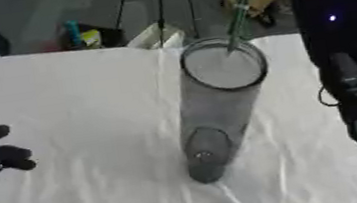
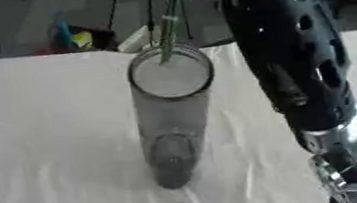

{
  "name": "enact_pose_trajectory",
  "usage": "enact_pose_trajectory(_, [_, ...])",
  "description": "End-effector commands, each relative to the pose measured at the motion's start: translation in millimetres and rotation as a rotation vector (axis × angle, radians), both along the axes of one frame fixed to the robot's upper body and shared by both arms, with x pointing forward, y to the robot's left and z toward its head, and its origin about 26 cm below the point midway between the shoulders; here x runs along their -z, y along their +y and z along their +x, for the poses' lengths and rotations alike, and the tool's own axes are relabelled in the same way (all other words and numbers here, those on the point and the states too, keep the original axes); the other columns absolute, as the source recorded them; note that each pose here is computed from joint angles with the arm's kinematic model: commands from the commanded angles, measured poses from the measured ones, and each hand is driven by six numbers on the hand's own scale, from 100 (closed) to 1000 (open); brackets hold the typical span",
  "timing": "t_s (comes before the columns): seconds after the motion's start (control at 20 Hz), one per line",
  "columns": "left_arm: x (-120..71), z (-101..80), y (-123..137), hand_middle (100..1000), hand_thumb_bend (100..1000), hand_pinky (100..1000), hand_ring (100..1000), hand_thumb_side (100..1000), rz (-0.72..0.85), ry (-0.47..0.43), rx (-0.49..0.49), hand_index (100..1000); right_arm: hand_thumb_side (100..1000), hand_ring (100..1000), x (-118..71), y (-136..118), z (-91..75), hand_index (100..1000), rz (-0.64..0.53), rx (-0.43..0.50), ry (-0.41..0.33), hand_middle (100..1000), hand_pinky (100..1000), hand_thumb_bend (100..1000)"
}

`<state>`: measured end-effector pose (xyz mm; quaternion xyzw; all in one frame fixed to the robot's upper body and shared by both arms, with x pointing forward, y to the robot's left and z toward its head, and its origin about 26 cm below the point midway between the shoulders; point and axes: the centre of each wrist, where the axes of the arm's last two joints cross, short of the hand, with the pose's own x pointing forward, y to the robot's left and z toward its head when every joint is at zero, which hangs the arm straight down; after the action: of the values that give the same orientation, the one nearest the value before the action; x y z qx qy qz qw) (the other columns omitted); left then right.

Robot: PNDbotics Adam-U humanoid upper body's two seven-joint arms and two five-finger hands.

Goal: Arrange flowers into the vase.

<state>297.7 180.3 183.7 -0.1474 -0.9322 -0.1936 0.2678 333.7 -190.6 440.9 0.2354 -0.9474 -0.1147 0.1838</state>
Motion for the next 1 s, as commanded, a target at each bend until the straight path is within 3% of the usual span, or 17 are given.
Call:
enact_pose_trajectory(0.05, [-7.0,-3.0,-5.7,729,124,582,631,1000,0.003,-0.029,0.022,865,299,100,-5.6,-0.1,-7.6,100,-0.01,-0.001,-0.056,100,100,100])
enact_pose_trajectory(1.0, [-8.6,-3.3,-10.6,731,122,580,630,1000,0.019,-0.041,0.025,863,319,100,0.3,-4.4,-1.7,100,-0.021,-0.033,-0.147,100,100,100])
